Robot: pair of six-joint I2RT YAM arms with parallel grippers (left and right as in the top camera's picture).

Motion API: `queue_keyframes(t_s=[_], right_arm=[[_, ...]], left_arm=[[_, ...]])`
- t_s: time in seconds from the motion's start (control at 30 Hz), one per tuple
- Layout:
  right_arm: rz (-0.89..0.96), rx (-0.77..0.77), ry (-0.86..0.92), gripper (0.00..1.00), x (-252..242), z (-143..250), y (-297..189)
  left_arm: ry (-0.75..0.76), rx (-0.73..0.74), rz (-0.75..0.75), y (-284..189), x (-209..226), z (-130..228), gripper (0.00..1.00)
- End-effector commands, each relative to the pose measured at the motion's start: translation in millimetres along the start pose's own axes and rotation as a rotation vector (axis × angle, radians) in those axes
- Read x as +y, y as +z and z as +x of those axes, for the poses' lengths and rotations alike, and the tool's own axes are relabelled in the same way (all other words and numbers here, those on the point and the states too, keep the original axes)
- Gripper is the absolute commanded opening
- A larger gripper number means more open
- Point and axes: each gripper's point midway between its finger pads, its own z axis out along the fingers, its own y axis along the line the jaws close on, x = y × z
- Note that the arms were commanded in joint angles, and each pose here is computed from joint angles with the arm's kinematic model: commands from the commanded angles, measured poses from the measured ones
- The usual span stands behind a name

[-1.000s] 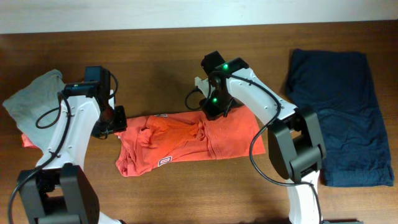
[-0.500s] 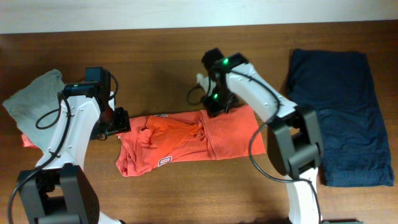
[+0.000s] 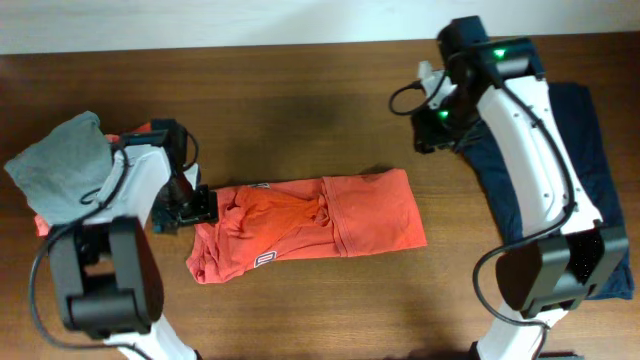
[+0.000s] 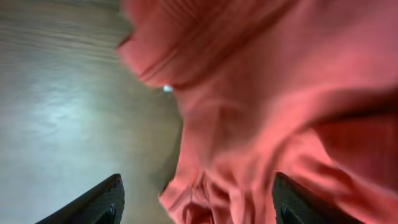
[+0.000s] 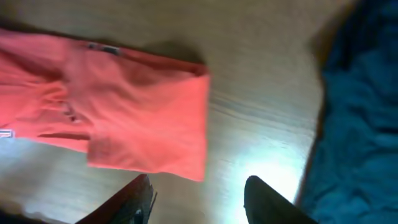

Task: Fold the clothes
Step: 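Fold the left end of the t-shirt rightward with the left gripper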

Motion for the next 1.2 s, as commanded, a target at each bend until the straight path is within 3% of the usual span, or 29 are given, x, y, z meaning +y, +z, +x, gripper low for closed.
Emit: queue_keyframes(t_s=[0.0,0.2,0.23,0.3,0.33,0.37,0.53,0.67,0.97,1.17], right_arm=[[0.013,0.013,0.034,0.53,-14,3,1],[0.011,0.012,0.039,0.53,-15,3,1],[0.011,0.013,0.039,0.53,-15,4,1],[0.011,0.013,0.039,0.53,-15,4,1],[0.011,0.014,0.039,0.52,-15,4,1],[0.011,0.015,0.039,0.52,-15,4,1],[0.012,0.018,0.036,0.52,-16,5,1],[0.015,0.018,0.037,0.52,-16,5,1],[0.015,0.018,0.037,0.52,-16,5,1],[0.015,0.017,0.037,0.52,-16,5,1]], left_arm=[[0.07,0.067,0.092,23,-15,3,0.75],[0.184,0.109,0.262,41,-44,3,0.75],[0.195,0.119,0.285,44,-47,5,0.71],[0.197,0.125,0.288,45,-47,6,0.54],[0.197,0.125,0.288,45,-47,6,0.32],[0.197,0.125,0.288,45,-47,6,0.22],[0.196,0.132,0.252,44,-41,8,0.02],[0.145,0.089,0.135,23,-11,6,0.01],[-0.097,-0.236,0.136,-71,68,-6,0.04],[-0.127,-0.37,0.271,-108,73,-7,0.06]])
